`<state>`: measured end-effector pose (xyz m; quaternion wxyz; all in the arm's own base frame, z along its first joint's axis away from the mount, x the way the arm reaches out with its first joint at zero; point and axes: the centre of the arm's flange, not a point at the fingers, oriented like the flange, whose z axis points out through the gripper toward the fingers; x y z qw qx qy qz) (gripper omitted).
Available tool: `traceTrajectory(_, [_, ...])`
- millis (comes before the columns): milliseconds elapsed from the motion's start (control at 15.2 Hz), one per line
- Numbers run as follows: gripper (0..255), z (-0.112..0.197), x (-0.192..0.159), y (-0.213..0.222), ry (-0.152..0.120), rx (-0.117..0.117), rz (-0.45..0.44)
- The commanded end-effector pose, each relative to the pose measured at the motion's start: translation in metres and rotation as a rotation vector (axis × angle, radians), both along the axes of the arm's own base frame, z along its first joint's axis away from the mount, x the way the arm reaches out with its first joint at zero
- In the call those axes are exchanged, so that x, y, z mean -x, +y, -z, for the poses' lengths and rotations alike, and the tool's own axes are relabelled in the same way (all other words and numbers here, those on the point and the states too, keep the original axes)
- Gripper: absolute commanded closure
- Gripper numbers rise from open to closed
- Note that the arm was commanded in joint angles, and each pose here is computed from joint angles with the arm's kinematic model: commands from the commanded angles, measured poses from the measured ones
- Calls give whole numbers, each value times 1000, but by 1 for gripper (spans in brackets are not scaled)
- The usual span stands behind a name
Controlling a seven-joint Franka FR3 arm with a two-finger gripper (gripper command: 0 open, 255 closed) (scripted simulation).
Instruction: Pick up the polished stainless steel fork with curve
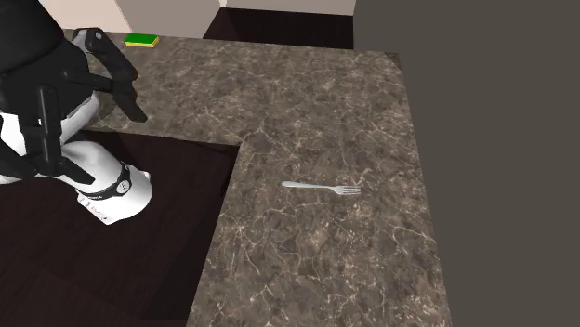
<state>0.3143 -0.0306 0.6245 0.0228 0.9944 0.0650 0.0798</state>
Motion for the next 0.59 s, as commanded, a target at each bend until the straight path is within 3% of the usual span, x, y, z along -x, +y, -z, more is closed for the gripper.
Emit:
traceTrajectory(0, [0,0,0,0,0,0,0])
traceTrajectory(528, [0,75,-53,54,17,-11,21])
